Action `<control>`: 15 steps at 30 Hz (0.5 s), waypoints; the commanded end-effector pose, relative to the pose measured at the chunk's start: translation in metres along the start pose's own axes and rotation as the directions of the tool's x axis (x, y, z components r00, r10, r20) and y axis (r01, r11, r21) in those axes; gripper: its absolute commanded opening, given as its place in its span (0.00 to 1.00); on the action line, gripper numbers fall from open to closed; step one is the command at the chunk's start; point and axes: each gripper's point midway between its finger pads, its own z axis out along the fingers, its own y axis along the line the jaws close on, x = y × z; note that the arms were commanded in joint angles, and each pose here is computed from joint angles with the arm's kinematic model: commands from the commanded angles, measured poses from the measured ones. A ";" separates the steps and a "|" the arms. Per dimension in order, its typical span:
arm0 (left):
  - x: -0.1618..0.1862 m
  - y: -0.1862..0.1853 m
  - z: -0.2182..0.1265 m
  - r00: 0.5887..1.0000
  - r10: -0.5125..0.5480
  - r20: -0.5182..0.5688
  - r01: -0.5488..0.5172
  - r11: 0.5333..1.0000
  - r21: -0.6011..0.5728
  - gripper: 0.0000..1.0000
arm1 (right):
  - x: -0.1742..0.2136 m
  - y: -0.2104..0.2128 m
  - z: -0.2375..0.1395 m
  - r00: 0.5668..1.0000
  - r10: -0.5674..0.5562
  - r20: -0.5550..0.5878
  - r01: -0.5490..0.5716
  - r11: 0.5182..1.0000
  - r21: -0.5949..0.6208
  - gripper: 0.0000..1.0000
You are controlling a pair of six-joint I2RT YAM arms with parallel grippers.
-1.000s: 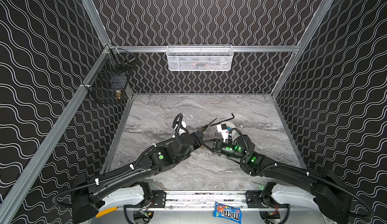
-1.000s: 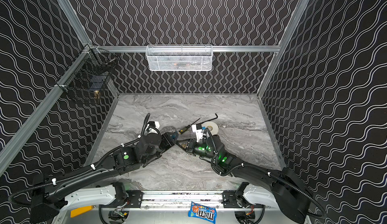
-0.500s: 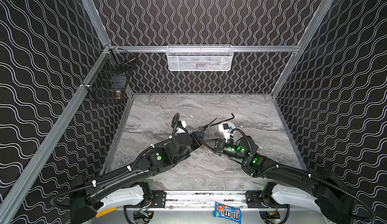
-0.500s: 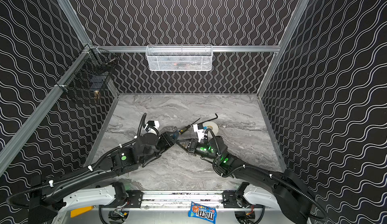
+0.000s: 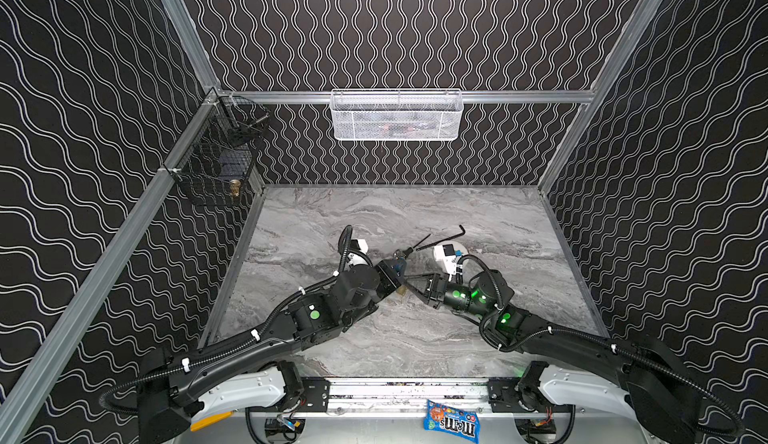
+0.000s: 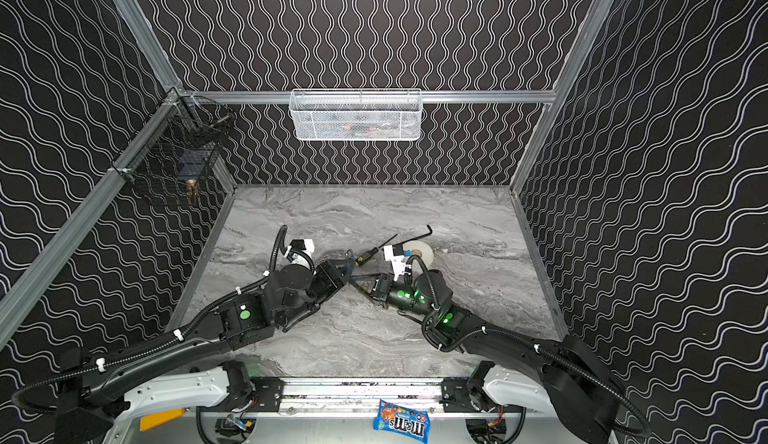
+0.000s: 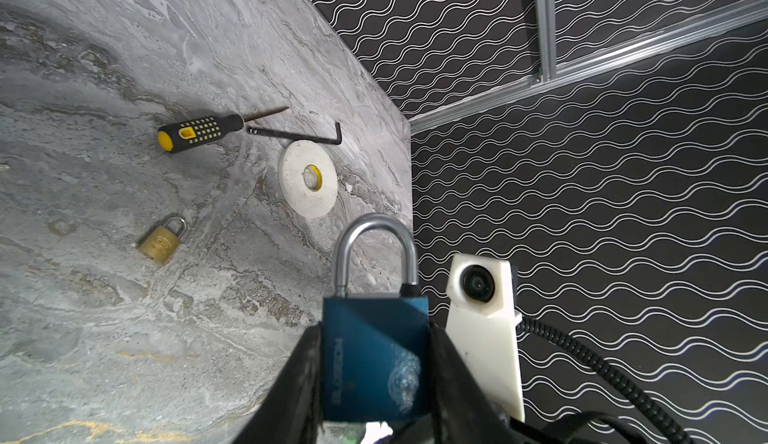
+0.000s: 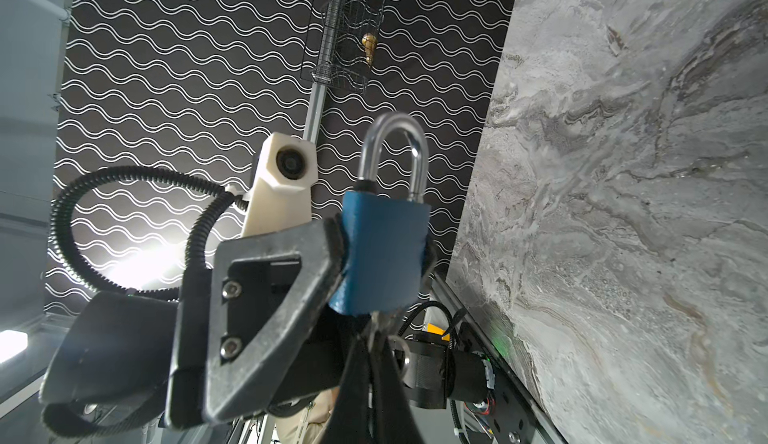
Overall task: Unlock with the key
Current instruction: 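Twist the inserted key with the right gripper while the left gripper holds the padlock, then keep twisting the key with the right gripper until the blue padlock's shackle springs up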
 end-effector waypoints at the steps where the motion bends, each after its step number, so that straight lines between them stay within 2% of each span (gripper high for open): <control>1: 0.029 -0.032 -0.006 0.984 -0.035 -0.177 0.058 0.990 0.127 0.00 | -0.005 0.010 -0.001 0.999 -0.027 0.034 0.029 0.999 -0.044 0.00; 15: 0.031 -0.044 -0.010 0.978 -0.101 -0.182 0.133 0.975 0.175 0.00 | -0.002 0.002 0.001 0.998 0.057 0.035 -0.055 0.997 -0.058 0.00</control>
